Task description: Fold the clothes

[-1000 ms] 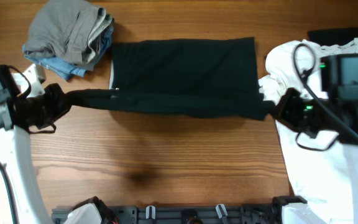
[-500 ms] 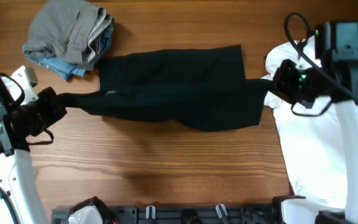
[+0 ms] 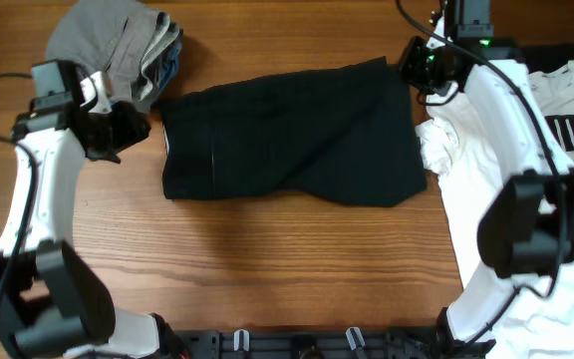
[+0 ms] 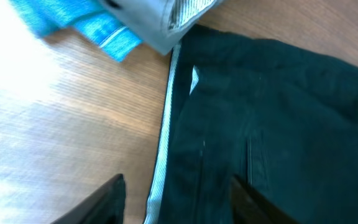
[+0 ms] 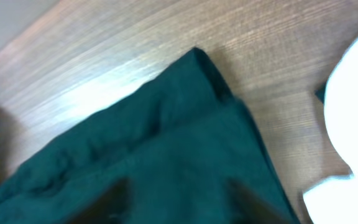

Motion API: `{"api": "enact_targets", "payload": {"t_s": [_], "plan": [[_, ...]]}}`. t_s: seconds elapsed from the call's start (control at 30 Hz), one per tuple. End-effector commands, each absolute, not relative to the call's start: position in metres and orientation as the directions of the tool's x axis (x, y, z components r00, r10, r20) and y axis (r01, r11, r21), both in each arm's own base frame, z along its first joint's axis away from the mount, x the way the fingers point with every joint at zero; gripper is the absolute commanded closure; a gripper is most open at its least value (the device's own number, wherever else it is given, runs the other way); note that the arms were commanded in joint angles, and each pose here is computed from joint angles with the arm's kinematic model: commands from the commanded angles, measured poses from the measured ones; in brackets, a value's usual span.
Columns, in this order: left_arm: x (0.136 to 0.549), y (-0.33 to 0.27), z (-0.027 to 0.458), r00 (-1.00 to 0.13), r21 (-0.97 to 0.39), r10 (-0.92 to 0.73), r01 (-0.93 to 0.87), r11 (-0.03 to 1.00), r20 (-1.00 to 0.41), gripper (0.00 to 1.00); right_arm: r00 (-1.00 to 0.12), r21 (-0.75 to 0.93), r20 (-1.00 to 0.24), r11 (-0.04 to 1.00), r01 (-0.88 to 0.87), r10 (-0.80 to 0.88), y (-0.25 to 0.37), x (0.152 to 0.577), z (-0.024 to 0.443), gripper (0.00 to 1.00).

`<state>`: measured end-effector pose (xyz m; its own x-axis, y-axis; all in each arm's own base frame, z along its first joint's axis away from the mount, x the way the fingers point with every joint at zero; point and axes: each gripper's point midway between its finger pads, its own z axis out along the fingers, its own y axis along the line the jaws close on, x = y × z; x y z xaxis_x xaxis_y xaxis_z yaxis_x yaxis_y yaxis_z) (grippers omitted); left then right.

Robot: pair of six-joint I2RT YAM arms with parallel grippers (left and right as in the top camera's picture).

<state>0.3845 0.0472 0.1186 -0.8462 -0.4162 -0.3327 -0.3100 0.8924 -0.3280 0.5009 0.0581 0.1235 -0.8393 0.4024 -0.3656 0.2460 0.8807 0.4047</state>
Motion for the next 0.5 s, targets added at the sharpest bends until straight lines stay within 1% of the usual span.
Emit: {"api": "enact_targets", "payload": {"t_s": [0.0, 0.07, 0.1, 0.13, 0.17, 0.23, 0.3, 0.33, 0.37, 0.4, 0.43, 0.47], "plan": [[0.389, 0.030, 0.089, -0.878, -0.357, -0.416, -0.319, 0.878, -0.238, 0.35, -0.869, 0.357, -0.367, 0.913, 0.197, 0.331, 0.055, 0.507, 0.097, 0.30], [0.378, 0.026, 0.078, -0.896, -0.333, -0.407, -0.334, 0.882, -0.179, 0.34, -0.885, 0.324, -0.382, 0.936, 0.141, 0.265, 0.049, 0.504, 0.097, 0.29], [0.377, 0.024, 0.073, -0.900, -0.331, -0.403, -0.335, 0.882, -0.163, 0.33, -0.898, 0.304, -0.374, 0.945, 0.118, 0.232, 0.044, 0.498, 0.097, 0.27], [0.378, 0.022, 0.067, -0.905, -0.327, -0.395, -0.329, 0.886, -0.160, 0.31, -0.912, 0.293, -0.343, 0.948, 0.124, 0.226, 0.039, 0.489, 0.094, 0.26], [0.382, 0.019, 0.056, -0.909, -0.326, -0.387, -0.322, 0.889, -0.155, 0.27, -0.933, 0.283, -0.271, 0.946, 0.158, 0.237, 0.034, 0.472, 0.087, 0.26], [0.385, 0.014, 0.038, -0.918, -0.323, -0.374, -0.317, 0.892, -0.130, 0.21, -0.953, 0.268, -0.180, 0.944, 0.190, 0.243, 0.031, 0.450, 0.081, 0.27], [0.388, 0.005, 0.015, -0.933, -0.323, -0.346, -0.298, 0.898, -0.101, 0.18, -0.973, 0.256, -0.125, 0.954, 0.156, 0.192, 0.033, 0.434, 0.077, 0.27], [0.392, -0.009, 0.000, -0.954, -0.362, -0.285, -0.234, 0.903, -0.093, 0.19, -0.982, 0.269, -0.114, 0.956, 0.116, 0.151, 0.037, 0.429, 0.078, 0.27], [0.395, -0.018, -0.016, -0.960, -0.370, -0.266, -0.219, 0.903, -0.083, 0.34, -0.989, 0.329, -0.120, 0.943, 0.046, 0.089, 0.048, 0.427, 0.081, 0.28], [0.395, -0.020, -0.023, -0.963, -0.365, -0.260, -0.216, 0.905, -0.073, 0.59, -0.989, 0.349, -0.118, 0.936, 0.042, 0.089, 0.052, 0.427, 0.082, 0.28], [0.394, -0.020, -0.024, -0.963, -0.365, -0.260, -0.217, 0.905, -0.071, 0.75, -0.989, 0.360, -0.118, 0.932, 0.039, 0.087, 0.055, 0.427, 0.083, 0.28], [0.392, -0.018, -0.025, -0.963, -0.352, -0.263, -0.225, 0.909, -0.064, 0.96, -0.990, 0.363, -0.115, 0.931, 0.036, 0.083, 0.057, 0.426, 0.083, 0.28]]}}
